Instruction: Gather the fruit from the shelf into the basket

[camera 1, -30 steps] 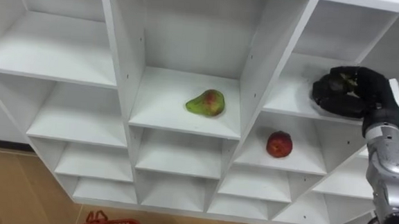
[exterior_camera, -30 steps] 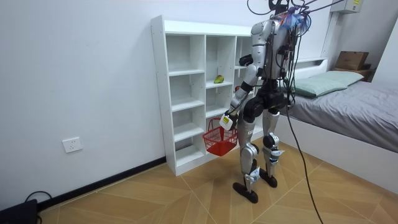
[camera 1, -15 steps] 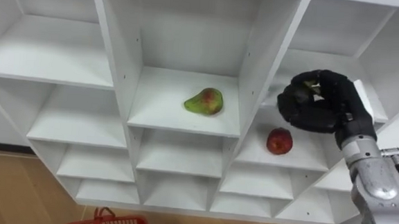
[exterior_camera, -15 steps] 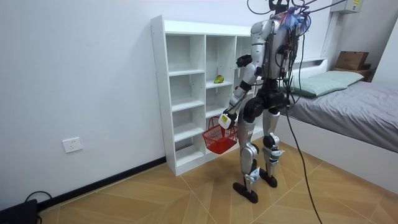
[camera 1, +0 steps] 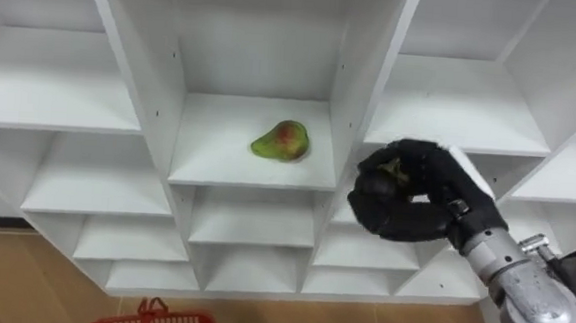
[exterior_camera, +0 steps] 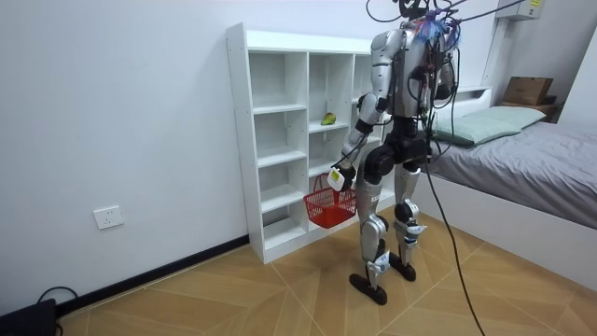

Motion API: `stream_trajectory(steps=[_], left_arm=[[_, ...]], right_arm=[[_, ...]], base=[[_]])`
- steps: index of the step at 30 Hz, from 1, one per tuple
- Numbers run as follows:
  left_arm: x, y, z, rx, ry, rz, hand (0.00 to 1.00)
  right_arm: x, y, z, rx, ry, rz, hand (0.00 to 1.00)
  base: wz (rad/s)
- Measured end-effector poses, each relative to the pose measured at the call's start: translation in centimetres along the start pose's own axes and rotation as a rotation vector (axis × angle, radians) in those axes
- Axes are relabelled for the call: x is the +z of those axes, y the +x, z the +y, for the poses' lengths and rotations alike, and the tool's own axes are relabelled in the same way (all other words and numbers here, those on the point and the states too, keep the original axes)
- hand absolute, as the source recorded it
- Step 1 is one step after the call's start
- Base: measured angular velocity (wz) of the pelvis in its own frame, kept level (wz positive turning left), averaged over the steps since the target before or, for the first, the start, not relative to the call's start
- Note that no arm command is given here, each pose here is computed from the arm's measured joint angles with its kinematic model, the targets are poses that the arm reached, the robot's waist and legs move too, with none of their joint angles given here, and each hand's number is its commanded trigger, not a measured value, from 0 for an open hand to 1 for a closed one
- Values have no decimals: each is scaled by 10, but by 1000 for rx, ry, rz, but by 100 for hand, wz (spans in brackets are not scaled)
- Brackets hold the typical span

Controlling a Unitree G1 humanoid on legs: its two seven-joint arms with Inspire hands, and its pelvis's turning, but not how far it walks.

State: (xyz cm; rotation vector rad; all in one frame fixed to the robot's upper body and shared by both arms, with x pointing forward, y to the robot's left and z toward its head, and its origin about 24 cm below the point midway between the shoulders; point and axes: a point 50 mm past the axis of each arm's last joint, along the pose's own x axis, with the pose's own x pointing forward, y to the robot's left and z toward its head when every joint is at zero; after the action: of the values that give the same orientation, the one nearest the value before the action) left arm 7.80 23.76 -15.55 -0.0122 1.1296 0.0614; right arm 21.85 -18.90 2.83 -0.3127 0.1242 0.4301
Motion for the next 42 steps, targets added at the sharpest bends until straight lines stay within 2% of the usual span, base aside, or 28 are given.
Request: stream_trajectory(steps=[4, 10, 14, 18, 25, 30, 42], left_arm=[[1, 1, -3, -25, 26, 4, 100], [19, 6, -12, -66, 90, -33, 100], [47, 10, -17, -80, 124, -112, 100], [72, 10, -30, -126, 167, -215, 100], [94, 11, -43, -162, 190, -290, 100], [113, 7, -58, -236, 250, -385, 100], [122, 0, -83, -388, 327, -452, 100]], right_arm=[[0, 1, 6, 53, 2, 1, 100], [-11, 4, 26, 147, -13, 51, 100], [-20, 13, 40, 208, -19, 93, 100], [-28, 18, 48, 247, -19, 127, 100], [-40, 27, 43, 251, -44, 187, 100], [-53, 34, 47, 267, -45, 242, 100], [-51, 41, 58, 250, -48, 205, 100]], base=[[-1], [2], [-2], [-2], [-1], [2], [-1]])
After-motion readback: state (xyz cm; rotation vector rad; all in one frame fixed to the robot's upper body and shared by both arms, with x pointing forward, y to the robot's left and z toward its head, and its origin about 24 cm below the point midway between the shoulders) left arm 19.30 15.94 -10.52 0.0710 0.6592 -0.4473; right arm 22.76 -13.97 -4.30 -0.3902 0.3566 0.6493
